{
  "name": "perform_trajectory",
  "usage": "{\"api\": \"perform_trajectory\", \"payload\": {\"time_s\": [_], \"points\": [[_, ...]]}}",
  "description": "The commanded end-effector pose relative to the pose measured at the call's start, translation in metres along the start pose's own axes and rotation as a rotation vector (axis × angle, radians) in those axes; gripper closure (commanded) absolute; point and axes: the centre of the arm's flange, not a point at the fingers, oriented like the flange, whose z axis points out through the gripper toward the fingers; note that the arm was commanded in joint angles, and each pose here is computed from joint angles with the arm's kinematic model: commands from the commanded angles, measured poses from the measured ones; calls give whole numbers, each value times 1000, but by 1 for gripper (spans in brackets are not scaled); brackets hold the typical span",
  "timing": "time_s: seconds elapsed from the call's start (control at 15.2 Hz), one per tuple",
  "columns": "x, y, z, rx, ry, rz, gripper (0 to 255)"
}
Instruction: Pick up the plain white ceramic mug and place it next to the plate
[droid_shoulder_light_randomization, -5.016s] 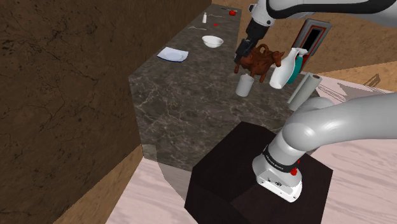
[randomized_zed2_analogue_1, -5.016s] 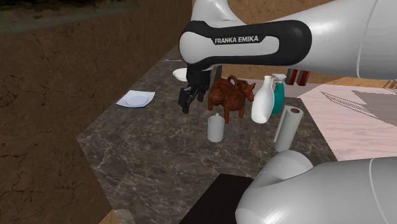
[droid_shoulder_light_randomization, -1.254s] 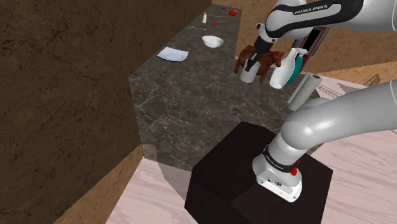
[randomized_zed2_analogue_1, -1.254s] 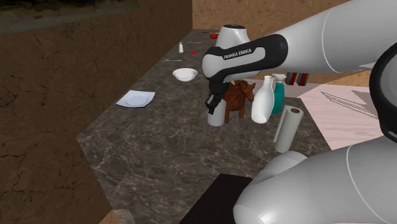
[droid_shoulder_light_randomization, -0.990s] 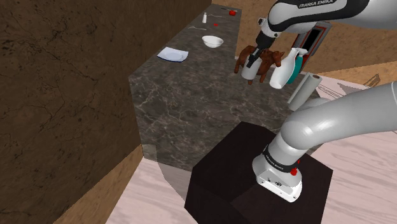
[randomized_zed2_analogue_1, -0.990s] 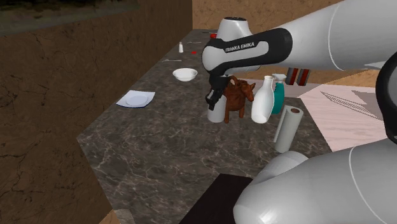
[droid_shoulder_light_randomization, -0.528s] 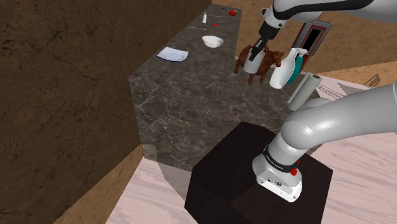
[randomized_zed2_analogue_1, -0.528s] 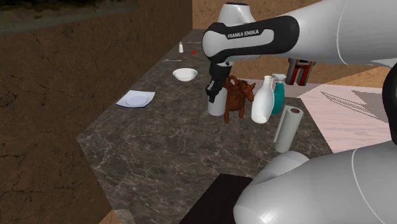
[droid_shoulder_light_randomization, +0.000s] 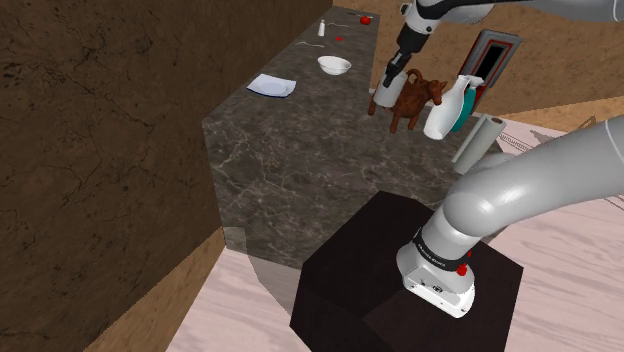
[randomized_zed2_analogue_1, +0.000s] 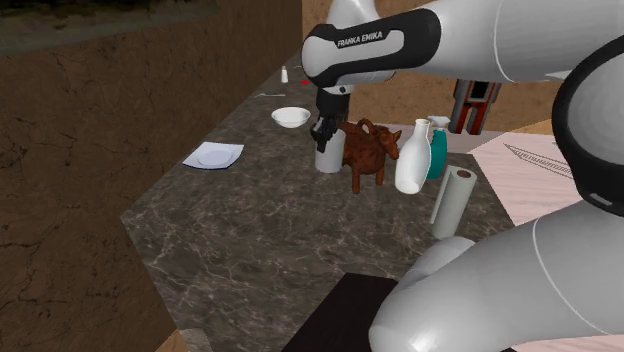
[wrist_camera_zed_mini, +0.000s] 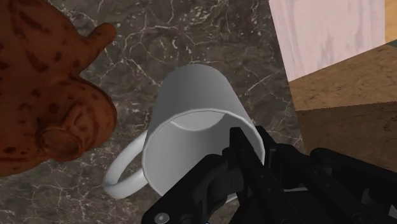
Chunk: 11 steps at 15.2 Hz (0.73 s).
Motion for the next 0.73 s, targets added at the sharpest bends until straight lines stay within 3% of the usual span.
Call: {"api": "perform_trajectory", "payload": {"time_s": [0.0, 0.66], "points": [[25, 3, 9, -1, 0, 0, 255], [148, 15, 56, -1, 0, 0, 255]]}}
